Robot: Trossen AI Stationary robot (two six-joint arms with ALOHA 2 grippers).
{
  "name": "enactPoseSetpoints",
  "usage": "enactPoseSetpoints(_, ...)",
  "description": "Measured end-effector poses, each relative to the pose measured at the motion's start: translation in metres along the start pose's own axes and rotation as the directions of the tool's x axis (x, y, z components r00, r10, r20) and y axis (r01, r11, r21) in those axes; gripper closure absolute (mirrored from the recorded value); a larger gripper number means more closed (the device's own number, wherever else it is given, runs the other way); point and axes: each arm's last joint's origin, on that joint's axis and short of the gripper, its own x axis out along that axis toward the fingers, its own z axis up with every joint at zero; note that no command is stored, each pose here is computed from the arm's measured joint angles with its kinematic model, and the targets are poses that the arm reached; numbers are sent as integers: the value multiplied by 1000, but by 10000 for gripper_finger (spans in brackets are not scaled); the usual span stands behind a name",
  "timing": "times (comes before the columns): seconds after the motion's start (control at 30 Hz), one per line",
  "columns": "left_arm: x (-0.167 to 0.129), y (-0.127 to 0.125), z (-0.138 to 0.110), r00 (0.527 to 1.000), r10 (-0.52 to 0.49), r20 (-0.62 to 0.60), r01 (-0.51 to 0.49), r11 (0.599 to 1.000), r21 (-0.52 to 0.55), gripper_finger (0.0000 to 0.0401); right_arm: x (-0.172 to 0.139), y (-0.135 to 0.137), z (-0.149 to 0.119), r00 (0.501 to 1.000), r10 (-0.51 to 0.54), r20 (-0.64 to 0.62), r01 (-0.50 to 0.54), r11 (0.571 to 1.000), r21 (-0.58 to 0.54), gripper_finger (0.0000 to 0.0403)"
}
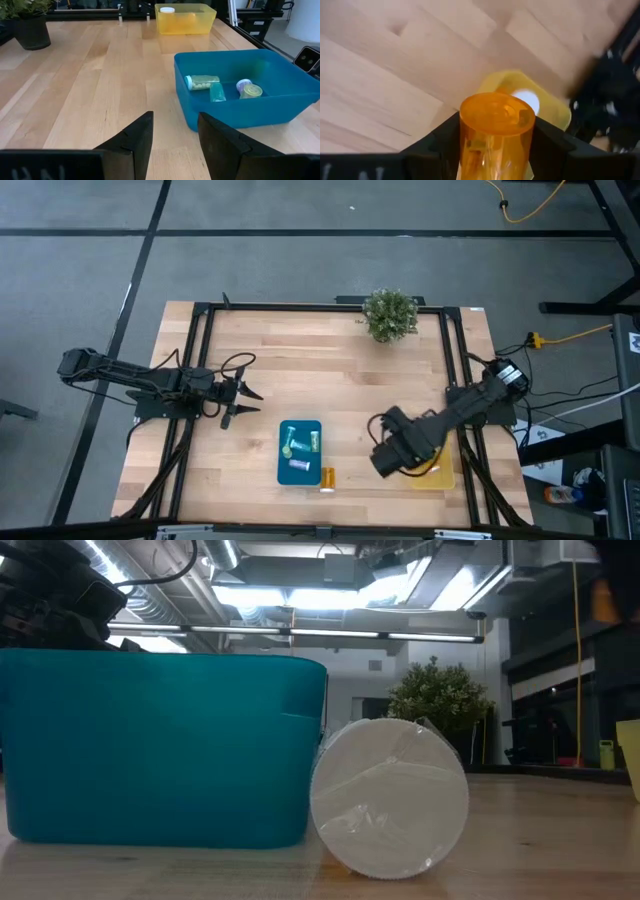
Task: Pick and place medicine bottles into bin by pill shape (circle, oval)
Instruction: Put the large orange pill bottle into the yellow bin
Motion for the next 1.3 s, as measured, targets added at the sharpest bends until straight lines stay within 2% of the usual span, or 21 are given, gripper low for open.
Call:
enactPoseSetpoints(0.13, 0, 0, 0, 1000, 0, 0, 0, 1000, 5, 254, 14, -6, -28, 998, -56, -33, 59, 993, 98, 219)
enactPoseSetpoints(0.27, 0, 0, 0, 1000, 0, 0, 0, 1000, 5, 254, 32, -18, -54, 973, -161, -166, 197, 954, 226, 219)
enactPoseSetpoints(0.37, 0, 0, 0, 1000, 0, 0, 0, 1000, 5, 254, 39, -25, -66, 957, -196, -215, 253, 925, 282, 218)
enactPoseSetpoints(0.5, 0, 0, 0, 1000, 0, 0, 0, 1000, 5, 254, 41, -25, -70, 964, -185, -192, 241, 913, 329, 218)
enactPoseSetpoints(0.63, 0, 0, 0, 1000, 0, 1, 0, 1000, 5, 254, 41, -26, -67, 977, -182, -110, 209, 918, 337, 217)
enactPoseSetpoints(0.73, 0, 0, 0, 1000, 0, 1, 0, 1000, 6, 254, 41, -26, -66, 979, -178, -104, 203, 918, 340, 211)
enactPoseSetpoints(1.17, 0, 0, 0, 1000, 0, 1, 0, 1000, 6, 254, 41, -27, -66, 976, -193, -98, 215, 915, 340, 141)
enactPoseSetpoints(1.3, 0, 0, 0, 1000, 0, 2, 0, 1000, 6, 254, 41, -27, -66, 977, -188, -99, 211, 916, 341, 133)
